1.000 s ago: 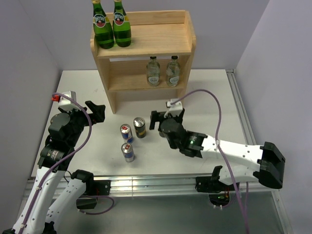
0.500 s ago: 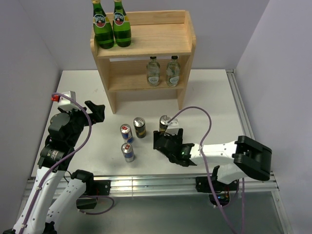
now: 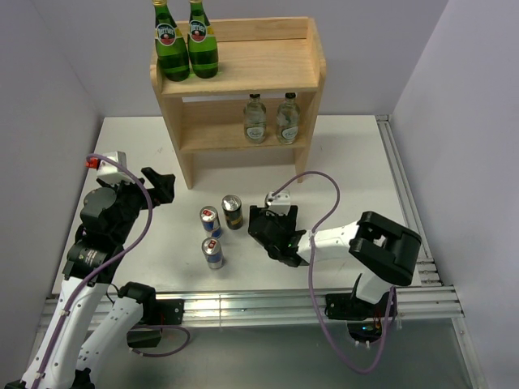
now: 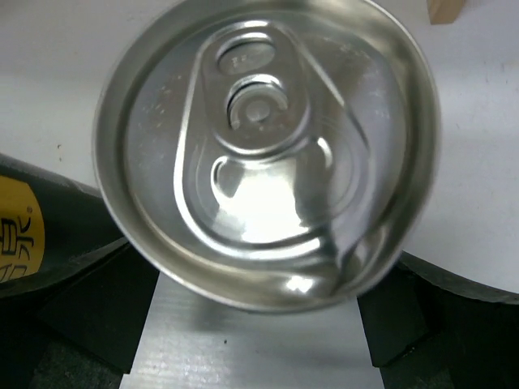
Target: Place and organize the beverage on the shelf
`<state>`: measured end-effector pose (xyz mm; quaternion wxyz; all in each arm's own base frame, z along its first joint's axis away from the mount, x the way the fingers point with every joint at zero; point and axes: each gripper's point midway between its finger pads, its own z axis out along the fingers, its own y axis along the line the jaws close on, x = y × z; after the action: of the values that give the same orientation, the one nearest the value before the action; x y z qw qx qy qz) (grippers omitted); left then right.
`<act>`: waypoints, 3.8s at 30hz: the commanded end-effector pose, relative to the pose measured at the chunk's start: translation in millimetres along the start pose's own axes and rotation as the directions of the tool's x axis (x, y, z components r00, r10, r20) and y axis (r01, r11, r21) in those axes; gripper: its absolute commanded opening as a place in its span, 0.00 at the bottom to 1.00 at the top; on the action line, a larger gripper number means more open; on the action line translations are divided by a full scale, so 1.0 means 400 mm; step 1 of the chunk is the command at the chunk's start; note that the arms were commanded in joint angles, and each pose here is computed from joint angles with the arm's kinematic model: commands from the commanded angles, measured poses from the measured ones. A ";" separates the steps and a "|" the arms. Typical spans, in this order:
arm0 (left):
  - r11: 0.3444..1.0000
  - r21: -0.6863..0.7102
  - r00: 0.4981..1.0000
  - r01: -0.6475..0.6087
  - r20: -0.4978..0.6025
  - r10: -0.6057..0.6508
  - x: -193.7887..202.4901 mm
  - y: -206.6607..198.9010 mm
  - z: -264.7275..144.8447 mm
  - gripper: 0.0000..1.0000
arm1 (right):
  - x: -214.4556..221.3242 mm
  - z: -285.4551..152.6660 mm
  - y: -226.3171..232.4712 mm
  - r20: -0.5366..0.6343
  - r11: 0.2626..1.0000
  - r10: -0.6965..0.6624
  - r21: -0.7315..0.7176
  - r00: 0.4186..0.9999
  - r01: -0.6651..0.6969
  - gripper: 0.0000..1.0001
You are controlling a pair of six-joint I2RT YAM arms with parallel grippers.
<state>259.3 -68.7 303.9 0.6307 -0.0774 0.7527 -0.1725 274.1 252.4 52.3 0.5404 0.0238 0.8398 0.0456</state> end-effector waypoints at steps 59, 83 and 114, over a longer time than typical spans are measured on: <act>1.000 -0.004 0.999 -0.010 0.045 0.011 -0.026 0.003 -0.006 0.99 | -1.315 -0.164 -0.052 0.523 0.996 0.060 0.024 0.850 -0.085 0.00; 1.000 -0.005 0.999 -0.011 0.051 0.011 -0.030 0.003 -0.010 0.99 | -1.248 -0.064 -0.042 0.454 0.997 0.030 0.052 0.891 -0.060 1.00; 1.000 -0.014 0.999 -0.008 0.052 0.008 -0.032 0.011 -0.006 0.99 | -1.114 -0.138 -0.058 0.386 0.997 0.074 -0.025 0.920 -0.069 1.00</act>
<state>258.8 -62.8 306.6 0.6371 -0.0845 0.7481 -0.1653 428.6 188.1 453.7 0.6763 0.0467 0.7344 0.0324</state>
